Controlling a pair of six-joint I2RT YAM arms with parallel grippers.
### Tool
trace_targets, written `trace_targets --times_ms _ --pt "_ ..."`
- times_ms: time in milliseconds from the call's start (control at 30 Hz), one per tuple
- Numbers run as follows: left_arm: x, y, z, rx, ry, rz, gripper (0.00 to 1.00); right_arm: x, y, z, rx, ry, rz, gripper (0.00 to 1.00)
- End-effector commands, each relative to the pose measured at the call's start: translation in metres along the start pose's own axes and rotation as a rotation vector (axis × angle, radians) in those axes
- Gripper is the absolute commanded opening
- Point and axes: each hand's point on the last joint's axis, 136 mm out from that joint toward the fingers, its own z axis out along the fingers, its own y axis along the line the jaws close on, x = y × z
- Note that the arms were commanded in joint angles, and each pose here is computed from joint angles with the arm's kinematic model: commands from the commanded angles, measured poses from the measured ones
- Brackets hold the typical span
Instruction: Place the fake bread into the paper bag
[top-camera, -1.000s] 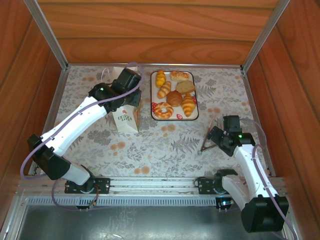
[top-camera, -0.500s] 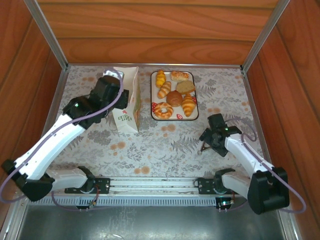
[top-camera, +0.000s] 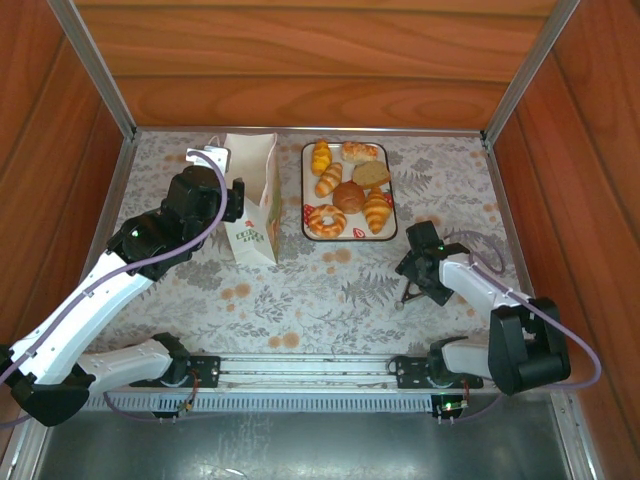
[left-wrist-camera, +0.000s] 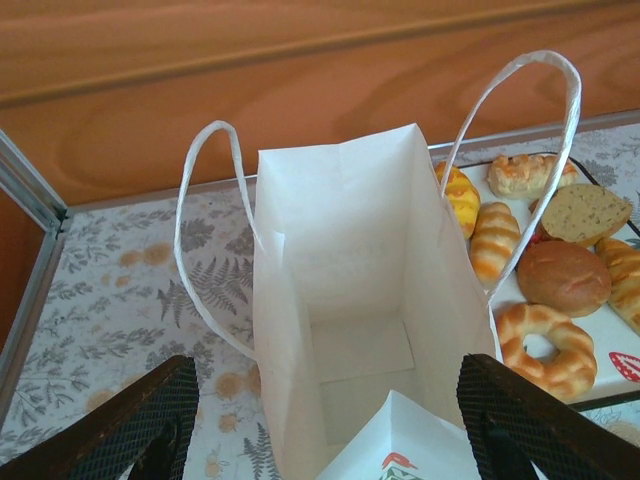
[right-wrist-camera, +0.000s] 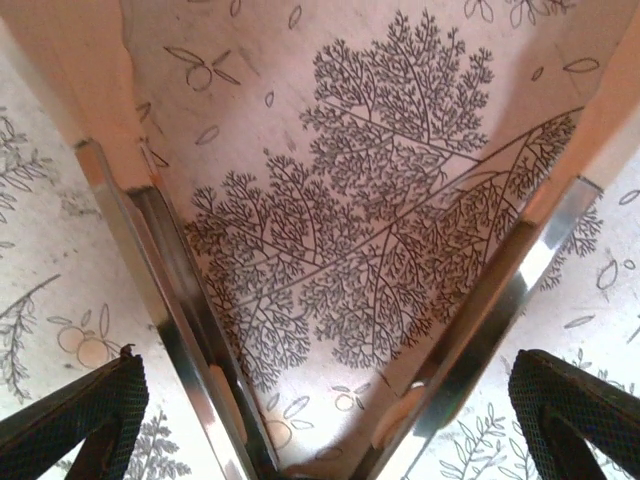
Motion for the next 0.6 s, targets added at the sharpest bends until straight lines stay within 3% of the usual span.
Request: trace_targets --times_ms 0,200,567 --pt "-0.005 0.001 -0.002 -0.010 -0.026 0.007 0.73 -0.011 0.005 0.000 0.000 -0.058 0.035 0.98" --pt "-0.007 0.001 -0.003 -0.009 -0.030 0.004 0.73 -0.010 0.002 0.008 0.033 -0.055 0.066 0.97" --pt "-0.006 -0.001 -0.001 -0.003 -0.025 -0.001 0.73 -0.009 0.011 0.013 0.017 -0.030 0.054 0.83"
